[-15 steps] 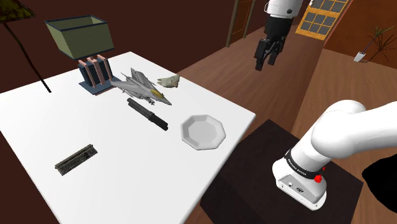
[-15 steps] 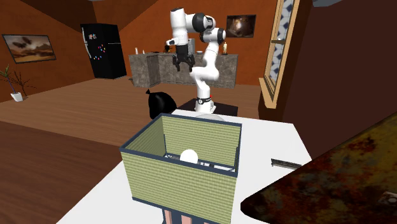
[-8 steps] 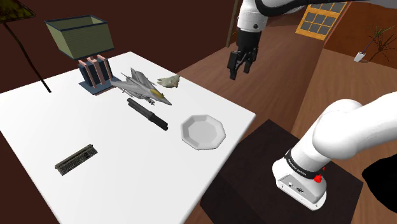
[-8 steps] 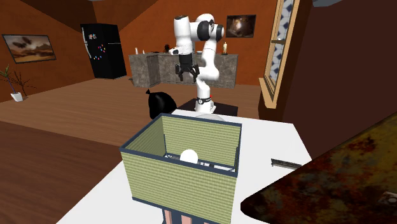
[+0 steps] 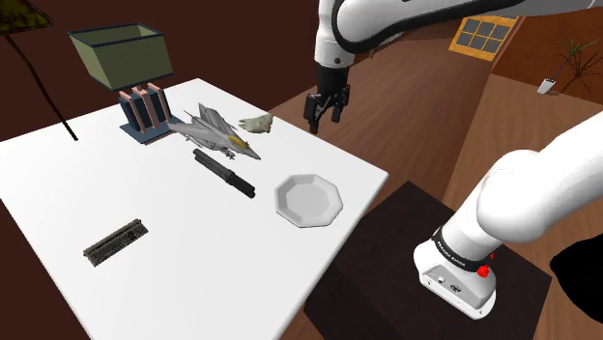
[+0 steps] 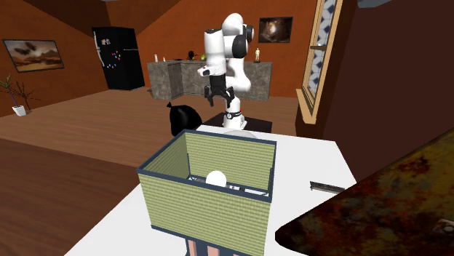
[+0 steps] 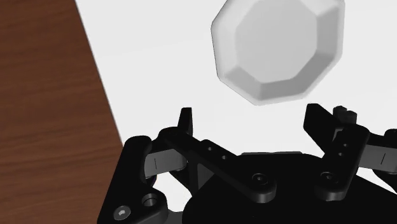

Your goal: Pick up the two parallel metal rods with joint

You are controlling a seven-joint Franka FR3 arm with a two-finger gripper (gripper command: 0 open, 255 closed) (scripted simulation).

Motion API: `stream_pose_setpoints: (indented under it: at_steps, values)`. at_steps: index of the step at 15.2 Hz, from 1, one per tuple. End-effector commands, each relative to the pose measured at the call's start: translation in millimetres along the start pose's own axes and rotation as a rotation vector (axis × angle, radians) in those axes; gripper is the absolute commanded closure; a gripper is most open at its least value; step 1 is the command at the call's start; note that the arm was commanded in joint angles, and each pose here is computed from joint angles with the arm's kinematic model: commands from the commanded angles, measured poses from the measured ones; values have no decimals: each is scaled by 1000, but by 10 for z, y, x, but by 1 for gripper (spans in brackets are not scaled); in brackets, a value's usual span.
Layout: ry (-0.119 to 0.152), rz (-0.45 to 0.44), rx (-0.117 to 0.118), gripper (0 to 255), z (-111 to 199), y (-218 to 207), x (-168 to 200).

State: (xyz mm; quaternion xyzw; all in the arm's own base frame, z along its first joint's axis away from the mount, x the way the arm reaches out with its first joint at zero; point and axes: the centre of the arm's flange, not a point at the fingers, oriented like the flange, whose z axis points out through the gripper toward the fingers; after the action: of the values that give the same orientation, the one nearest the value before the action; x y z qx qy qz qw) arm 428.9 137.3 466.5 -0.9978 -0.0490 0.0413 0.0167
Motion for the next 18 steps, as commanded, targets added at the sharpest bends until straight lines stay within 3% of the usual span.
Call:
stream_pose_setpoints:
  at_steps: [1,18]
  values:
    - [3,-10,-1,0,117,-194,150]
    - [22,-97,-16,0,1070,-1648,1561]
